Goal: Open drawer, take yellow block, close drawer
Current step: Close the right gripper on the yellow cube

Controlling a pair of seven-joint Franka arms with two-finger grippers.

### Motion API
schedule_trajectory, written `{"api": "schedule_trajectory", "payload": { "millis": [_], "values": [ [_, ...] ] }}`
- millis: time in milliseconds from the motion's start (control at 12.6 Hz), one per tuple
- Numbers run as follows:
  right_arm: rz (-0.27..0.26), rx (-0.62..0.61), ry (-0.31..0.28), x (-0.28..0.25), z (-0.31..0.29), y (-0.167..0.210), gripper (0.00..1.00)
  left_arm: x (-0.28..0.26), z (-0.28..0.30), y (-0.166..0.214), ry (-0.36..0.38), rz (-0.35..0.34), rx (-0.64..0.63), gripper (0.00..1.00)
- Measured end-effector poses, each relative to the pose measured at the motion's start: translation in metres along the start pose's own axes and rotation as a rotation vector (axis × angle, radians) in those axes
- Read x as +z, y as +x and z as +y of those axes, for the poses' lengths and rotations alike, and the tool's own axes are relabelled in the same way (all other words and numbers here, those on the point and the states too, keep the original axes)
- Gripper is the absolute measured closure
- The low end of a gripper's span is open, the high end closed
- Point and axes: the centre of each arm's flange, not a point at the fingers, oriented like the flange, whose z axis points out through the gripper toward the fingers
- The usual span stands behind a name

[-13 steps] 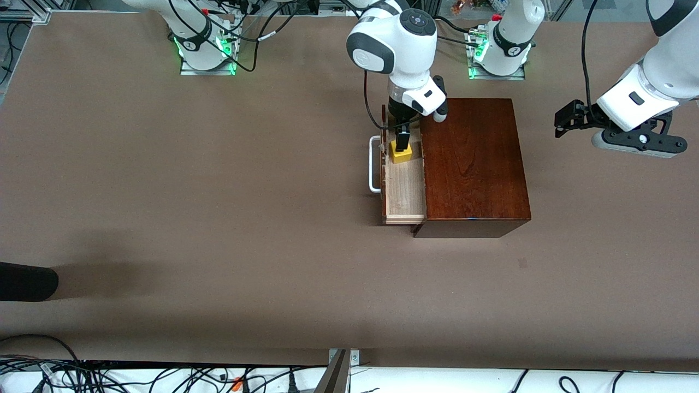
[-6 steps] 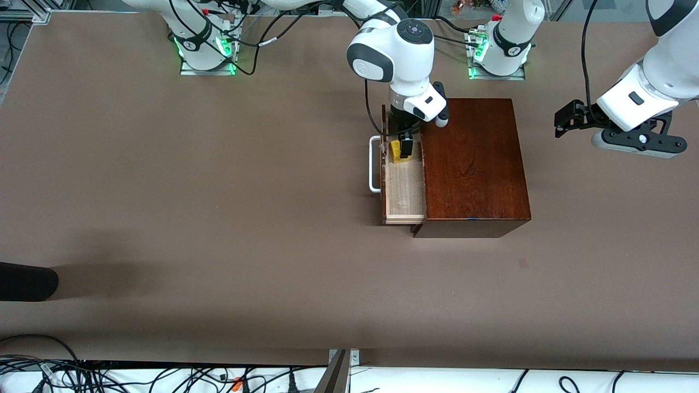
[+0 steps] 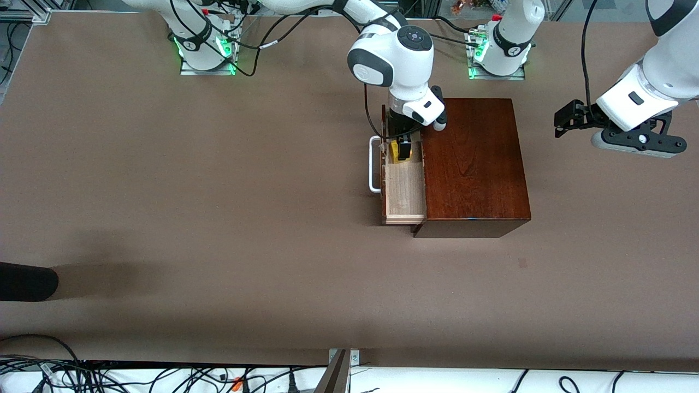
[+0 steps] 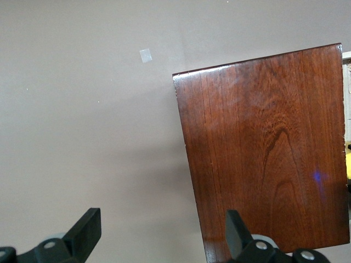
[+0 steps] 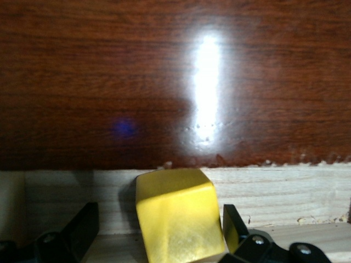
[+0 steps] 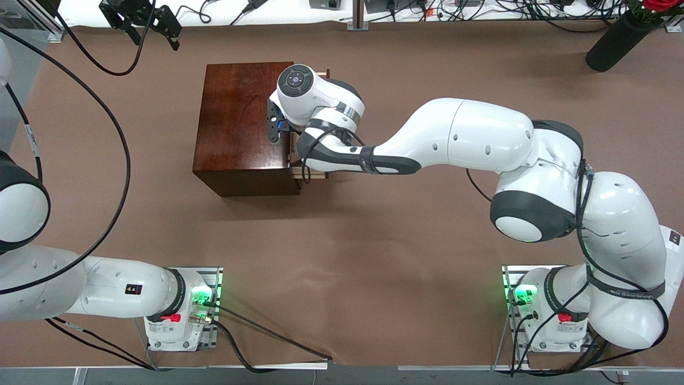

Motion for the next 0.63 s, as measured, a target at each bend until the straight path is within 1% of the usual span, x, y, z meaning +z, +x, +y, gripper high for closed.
{"api": "schedule_trajectory", "payload": {
  "millis": [158,317,396,475,633],
  "values": [
    [0.000,0.000,0.000,-0.0001,0.0002,-0.0001,0.05,0.0000,0.0007,0.0000,0.000,0.000,0.001,0.00],
    [0.000,0.000,0.000,-0.0002,0.0002,-0.0001,0.31,0.0000,0.0013,0.0001,0.000,0.000,0.002,0.00],
    [0.001,0.000,-0.001,-0.0007,0.0004,0.0001,0.43,0.0000,0.0014,0.0001,0.000,0.000,0.003,0.00],
    [0.002,0.001,-0.002,-0.0014,0.0009,0.0003,0.44,0.0000,0.0014,0.0001,0.000,0.000,0.002,0.00],
    [-0.004,0.006,0.000,-0.0043,0.0022,0.0001,0.44,0.0000,0.0014,0.0001,0.000,0.000,0.003,0.00]
  ]
}}
